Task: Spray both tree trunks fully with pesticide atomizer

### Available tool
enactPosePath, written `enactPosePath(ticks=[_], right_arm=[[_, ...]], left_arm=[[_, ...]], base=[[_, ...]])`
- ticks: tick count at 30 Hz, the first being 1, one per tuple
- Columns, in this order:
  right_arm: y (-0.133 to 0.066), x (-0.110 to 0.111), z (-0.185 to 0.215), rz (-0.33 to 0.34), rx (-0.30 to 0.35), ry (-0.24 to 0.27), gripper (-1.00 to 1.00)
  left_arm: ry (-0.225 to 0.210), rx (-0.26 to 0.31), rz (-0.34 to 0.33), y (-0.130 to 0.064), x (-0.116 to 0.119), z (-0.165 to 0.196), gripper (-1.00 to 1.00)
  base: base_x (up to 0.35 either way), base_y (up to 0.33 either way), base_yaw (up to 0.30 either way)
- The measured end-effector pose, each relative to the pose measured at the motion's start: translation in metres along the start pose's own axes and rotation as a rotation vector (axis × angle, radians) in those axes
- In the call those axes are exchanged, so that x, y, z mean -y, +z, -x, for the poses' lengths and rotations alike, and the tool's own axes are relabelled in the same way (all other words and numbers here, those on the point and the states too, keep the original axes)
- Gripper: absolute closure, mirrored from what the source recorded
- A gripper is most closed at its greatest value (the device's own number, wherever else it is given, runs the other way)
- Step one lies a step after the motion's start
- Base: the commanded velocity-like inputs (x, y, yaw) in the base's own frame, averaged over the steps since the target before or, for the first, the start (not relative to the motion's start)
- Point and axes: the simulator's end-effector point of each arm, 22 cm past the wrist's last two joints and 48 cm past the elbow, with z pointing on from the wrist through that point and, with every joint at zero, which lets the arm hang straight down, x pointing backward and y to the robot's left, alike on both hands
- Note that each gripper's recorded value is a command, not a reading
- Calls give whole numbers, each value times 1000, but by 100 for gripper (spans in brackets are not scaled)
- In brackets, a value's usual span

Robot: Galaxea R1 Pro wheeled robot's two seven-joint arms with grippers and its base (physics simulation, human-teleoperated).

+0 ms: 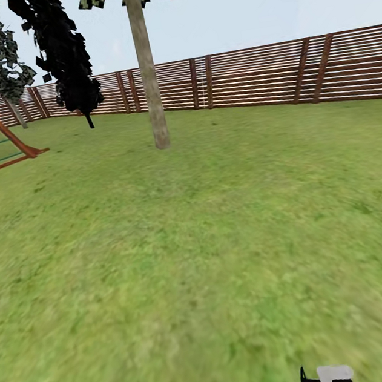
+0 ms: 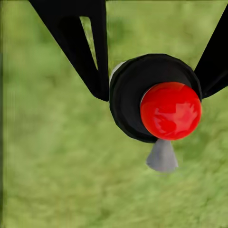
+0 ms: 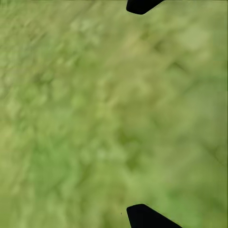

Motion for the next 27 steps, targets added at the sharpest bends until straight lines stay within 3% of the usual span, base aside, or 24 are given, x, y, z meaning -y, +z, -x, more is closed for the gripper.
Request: enactPosePath(ticks=[27], right_arm=[[0,0,0,0,0,0,-100]], left_arm=[[0,0,1,0,0,0,100]], base=[[337,0,0]])
